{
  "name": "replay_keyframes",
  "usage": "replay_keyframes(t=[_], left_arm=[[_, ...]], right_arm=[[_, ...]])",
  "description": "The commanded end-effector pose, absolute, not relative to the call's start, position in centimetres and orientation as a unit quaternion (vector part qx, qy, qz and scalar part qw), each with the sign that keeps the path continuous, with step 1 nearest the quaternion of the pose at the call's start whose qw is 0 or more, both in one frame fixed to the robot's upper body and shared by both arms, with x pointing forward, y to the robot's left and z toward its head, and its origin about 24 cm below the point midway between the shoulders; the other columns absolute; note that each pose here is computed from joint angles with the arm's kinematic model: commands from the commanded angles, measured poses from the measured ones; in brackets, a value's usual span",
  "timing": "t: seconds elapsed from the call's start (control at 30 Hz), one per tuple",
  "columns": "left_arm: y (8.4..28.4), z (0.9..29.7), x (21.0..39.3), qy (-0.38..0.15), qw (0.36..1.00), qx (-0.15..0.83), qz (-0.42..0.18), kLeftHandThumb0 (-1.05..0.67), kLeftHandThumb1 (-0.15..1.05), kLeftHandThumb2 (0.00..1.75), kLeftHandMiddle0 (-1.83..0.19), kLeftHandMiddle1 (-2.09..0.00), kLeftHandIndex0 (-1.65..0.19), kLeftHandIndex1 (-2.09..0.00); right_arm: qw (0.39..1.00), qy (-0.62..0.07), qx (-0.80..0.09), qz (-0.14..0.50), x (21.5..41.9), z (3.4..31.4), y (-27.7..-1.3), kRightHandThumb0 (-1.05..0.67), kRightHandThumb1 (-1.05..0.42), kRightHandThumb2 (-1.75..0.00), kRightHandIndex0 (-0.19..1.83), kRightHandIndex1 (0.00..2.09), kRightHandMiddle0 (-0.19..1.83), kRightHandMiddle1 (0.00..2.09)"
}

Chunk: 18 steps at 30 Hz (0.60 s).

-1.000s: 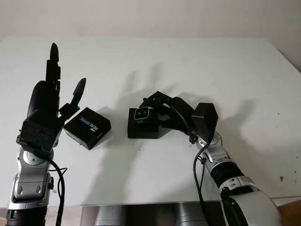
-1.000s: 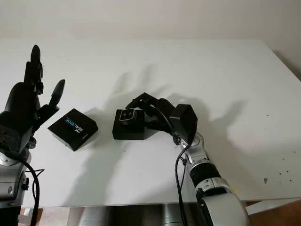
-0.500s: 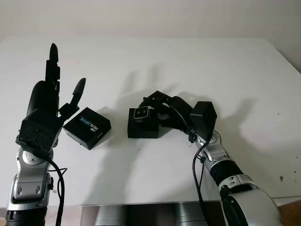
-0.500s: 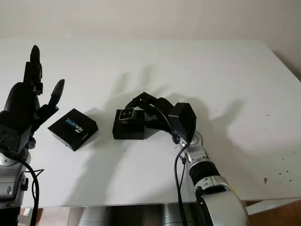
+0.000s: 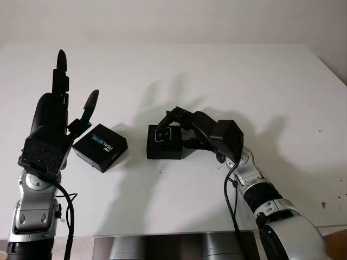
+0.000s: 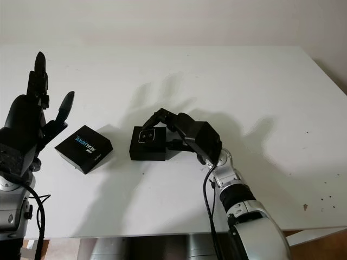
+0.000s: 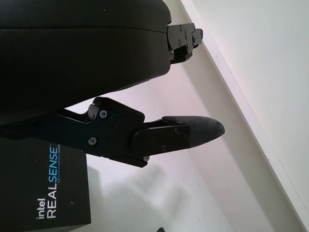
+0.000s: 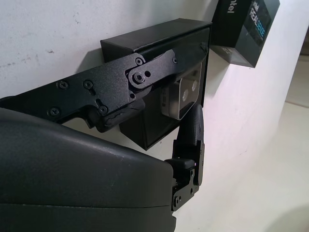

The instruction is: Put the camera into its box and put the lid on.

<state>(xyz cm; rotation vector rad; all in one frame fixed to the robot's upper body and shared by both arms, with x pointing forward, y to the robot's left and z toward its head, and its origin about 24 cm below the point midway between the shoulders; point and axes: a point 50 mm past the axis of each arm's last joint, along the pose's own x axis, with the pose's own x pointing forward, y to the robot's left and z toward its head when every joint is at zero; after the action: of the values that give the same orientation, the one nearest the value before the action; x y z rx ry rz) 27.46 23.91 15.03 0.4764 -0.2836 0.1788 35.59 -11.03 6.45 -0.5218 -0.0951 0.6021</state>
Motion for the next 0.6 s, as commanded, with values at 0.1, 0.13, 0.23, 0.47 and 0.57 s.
replay_keyframes(t=[0.1, 0.13, 0.23, 0.47, 0.57], left_arm=[[24.0, 15.3, 27.2, -0.146, 0.956, 0.238, 0.091, -0.65, 1.05, 0.5, 0.15, -0.06, 0.16, -0.06], [24.0, 15.3, 27.2, -0.148, 0.955, 0.239, 0.09, -0.65, 1.05, 0.5, 0.15, -0.06, 0.16, -0.06], [23.9, 15.4, 27.2, -0.152, 0.954, 0.242, 0.088, -0.64, 1.05, 0.51, 0.15, -0.06, 0.16, -0.05], [23.9, 15.3, 27.3, -0.15, 0.955, 0.239, 0.088, -0.64, 1.05, 0.5, 0.15, -0.06, 0.17, -0.05], [23.9, 15.4, 27.3, -0.152, 0.955, 0.239, 0.09, -0.63, 1.05, 0.5, 0.14, -0.06, 0.15, -0.06]], right_arm=[[0.91, -0.034, -0.296, 0.287, 34.9, 5.5, -11.8, -0.64, -0.88, -0.05, -0.11, 0.04, 0.12, 0.4], [0.909, -0.039, -0.301, 0.285, 34.8, 5.6, -11.9, -0.63, -0.87, -0.05, -0.12, 0.04, 0.12, 0.35], [0.905, -0.056, -0.318, 0.278, 34.7, 6.1, -12.1, -0.66, -0.87, -0.05, -0.16, 0.04, 0.08, 0.25], [0.896, -0.101, -0.346, 0.261, 34.3, 8.0, -12.7, -0.64, -0.86, -0.05, -0.19, 0.0, -0.11, 0.09], [0.891, -0.138, -0.361, 0.238, 34.0, 9.6, -13.3, -0.68, -0.88, -0.06, -0.19, 0.0, -0.17, 0.05]])
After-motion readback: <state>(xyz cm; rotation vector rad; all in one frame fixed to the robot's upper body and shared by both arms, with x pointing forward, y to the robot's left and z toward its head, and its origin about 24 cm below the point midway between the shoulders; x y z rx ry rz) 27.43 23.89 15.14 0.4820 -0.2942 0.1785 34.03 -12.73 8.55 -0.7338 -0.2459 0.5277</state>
